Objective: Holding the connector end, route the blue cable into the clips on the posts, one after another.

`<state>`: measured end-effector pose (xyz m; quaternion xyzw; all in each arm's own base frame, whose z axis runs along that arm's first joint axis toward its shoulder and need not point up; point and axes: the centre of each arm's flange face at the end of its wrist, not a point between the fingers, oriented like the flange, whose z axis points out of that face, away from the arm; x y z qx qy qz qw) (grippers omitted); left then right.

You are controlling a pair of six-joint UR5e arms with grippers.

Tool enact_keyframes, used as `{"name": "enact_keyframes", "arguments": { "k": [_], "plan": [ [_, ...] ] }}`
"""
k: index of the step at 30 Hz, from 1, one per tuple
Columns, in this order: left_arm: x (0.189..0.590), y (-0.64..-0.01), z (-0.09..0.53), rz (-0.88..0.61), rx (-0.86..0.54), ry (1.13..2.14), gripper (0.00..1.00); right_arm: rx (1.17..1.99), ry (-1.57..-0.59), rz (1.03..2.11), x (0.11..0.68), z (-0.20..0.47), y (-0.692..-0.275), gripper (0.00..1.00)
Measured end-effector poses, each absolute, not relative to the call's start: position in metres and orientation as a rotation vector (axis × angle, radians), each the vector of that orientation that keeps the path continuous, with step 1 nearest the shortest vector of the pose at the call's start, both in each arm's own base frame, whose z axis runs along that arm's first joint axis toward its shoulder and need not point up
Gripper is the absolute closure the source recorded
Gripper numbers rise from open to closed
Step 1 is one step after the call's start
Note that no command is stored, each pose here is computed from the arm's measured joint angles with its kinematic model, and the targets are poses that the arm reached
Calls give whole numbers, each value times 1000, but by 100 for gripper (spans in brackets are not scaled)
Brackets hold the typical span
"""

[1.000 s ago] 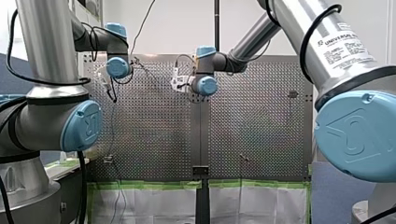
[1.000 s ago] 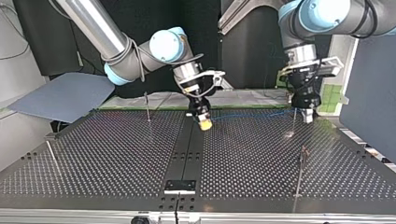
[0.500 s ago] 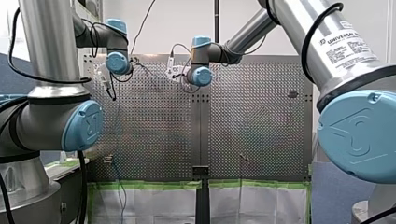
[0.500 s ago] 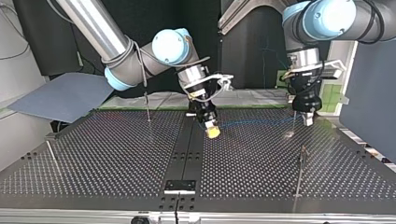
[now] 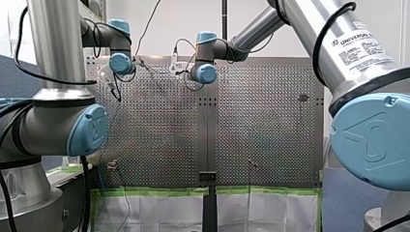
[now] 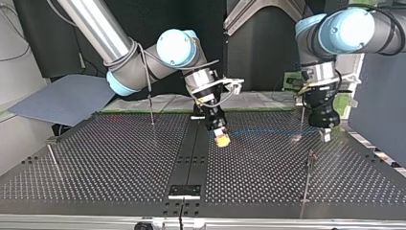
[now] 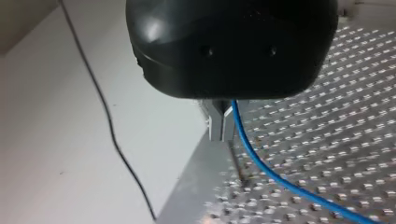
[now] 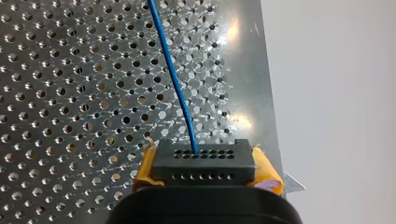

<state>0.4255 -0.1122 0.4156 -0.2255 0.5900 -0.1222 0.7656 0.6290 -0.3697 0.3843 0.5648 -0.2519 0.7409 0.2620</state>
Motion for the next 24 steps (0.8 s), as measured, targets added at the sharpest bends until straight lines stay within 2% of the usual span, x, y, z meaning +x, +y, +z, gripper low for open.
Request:
{"name": "enact_keyframes", "arguments": {
  "k": [11,24],
  "plan": [
    [436,-99,444,-276,-494,1217,100,1501,-674,2025,633,398,-373,100],
    [444,-93,439,-285,-458,1242,100,1492,-678,2023,630,402,-379,100]
  ]
}}
